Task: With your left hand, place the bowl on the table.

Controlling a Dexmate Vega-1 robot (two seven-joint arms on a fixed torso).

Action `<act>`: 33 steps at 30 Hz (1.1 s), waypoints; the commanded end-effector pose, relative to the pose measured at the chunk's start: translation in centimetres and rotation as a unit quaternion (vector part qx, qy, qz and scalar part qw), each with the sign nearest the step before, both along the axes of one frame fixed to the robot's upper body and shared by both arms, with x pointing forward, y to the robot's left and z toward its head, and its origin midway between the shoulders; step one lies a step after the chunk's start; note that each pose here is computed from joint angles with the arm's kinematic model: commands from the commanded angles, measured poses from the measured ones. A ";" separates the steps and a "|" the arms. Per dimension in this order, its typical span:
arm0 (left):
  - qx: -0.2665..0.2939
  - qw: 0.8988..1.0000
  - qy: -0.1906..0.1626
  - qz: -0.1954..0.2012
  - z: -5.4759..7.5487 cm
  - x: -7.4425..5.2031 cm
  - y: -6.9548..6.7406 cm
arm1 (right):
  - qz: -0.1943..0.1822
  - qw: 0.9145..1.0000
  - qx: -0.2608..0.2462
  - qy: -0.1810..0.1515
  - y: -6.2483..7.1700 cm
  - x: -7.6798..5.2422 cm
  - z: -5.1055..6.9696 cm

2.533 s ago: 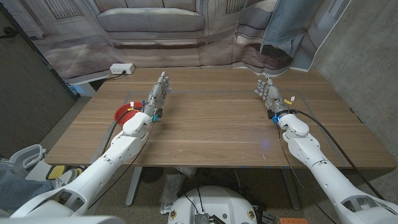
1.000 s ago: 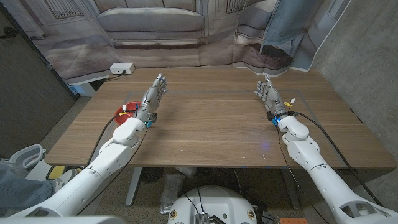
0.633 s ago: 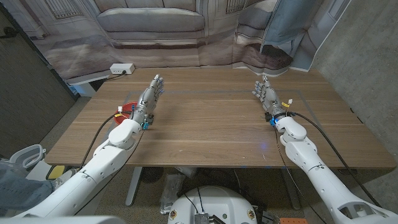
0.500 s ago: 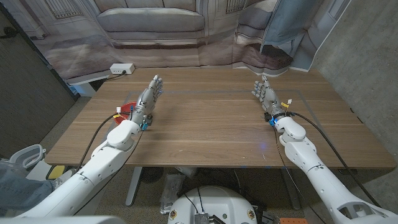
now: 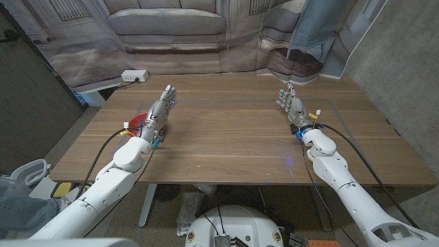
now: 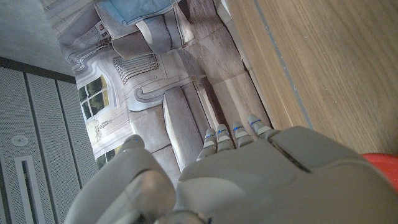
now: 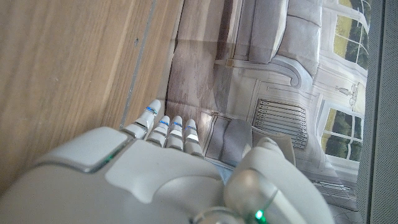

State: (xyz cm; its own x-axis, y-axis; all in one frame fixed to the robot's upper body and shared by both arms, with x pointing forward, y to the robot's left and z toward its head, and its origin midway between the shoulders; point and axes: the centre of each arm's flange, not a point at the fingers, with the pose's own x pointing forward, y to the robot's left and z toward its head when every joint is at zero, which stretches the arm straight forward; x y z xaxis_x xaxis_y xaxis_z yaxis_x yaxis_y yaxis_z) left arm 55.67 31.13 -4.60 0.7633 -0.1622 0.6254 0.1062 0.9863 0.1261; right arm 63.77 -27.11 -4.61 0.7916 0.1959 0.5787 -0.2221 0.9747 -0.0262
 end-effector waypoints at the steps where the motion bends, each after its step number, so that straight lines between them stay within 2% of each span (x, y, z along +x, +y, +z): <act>1: 0.011 1.000 -0.009 0.010 -0.6 -1.5 0.2 | 0.003 1.000 0.001 0.002 -0.1 0.0 -0.1; 8: 0.012 1.000 -0.010 0.017 -1.1 -2.2 0.6 | 0.003 1.000 -0.002 0.004 -0.1 -0.1 -0.2; 23: 0.024 0.999 -0.009 0.025 -1.1 -3.1 0.9 | 0.000 1.000 -0.005 0.001 -0.2 -0.3 0.0; 33: 0.025 0.999 -0.017 0.034 -1.4 -3.9 1.1 | 0.001 1.000 0.001 0.003 -0.4 0.0 0.0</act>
